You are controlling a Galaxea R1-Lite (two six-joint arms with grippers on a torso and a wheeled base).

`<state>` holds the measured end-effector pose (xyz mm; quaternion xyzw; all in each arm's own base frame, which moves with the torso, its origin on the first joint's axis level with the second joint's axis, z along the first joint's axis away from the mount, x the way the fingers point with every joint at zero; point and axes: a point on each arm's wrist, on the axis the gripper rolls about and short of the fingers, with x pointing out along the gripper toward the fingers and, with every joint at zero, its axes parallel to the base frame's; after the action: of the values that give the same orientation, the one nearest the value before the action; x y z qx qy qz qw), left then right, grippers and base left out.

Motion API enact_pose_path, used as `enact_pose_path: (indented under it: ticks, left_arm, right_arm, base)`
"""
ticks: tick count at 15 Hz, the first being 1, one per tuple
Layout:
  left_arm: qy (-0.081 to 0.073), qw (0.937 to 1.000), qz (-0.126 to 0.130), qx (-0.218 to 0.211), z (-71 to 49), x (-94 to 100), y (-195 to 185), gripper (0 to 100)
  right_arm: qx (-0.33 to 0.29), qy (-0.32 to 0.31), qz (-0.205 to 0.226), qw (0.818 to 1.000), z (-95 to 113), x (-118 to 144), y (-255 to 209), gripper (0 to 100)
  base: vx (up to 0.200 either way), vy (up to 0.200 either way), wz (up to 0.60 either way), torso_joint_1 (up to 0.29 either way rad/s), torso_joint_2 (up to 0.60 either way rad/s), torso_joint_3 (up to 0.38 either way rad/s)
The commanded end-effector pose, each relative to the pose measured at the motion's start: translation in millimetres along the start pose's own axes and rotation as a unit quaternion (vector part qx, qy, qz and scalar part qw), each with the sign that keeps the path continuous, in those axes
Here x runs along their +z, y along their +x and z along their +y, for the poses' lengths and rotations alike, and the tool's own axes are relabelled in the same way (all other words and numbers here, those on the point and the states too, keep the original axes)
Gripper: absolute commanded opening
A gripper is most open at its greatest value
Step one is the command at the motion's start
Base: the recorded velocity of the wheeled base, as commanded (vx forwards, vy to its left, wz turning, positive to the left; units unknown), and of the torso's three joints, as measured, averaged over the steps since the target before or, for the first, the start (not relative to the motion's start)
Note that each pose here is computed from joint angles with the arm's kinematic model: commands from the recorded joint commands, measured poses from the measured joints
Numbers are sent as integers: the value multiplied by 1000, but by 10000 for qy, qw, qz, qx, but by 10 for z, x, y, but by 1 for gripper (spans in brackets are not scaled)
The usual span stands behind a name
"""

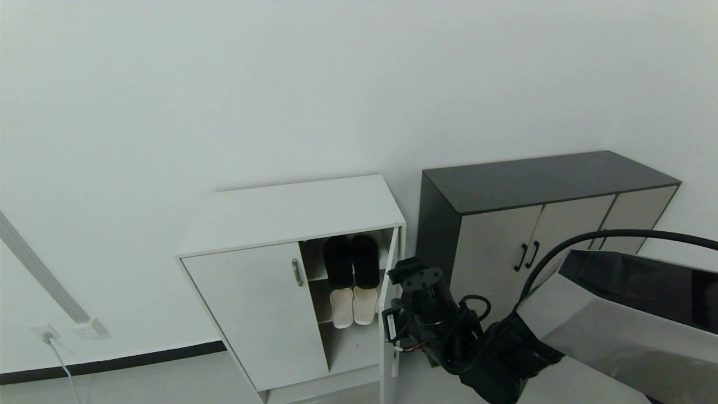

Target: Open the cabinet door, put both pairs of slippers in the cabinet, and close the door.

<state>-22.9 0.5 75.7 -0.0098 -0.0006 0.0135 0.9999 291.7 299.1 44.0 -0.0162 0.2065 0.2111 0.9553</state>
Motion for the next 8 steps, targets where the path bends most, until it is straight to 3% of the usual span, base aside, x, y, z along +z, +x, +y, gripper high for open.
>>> enact_pose_path:
  ticks: [1,8]
  left_arm:
    - [-2,10000,-4,11,0,2,-1,0]
    - [-2,10000,-4,11,0,2,-1,0]
  right_arm:
    - [184,5,-102,9998,1,69,-153,0]
    - [307,-253,-293,9988,-46,242,-417,0]
  base:
    - [0,0,0,0,0,0]
    - [0,0,0,0,0,0]
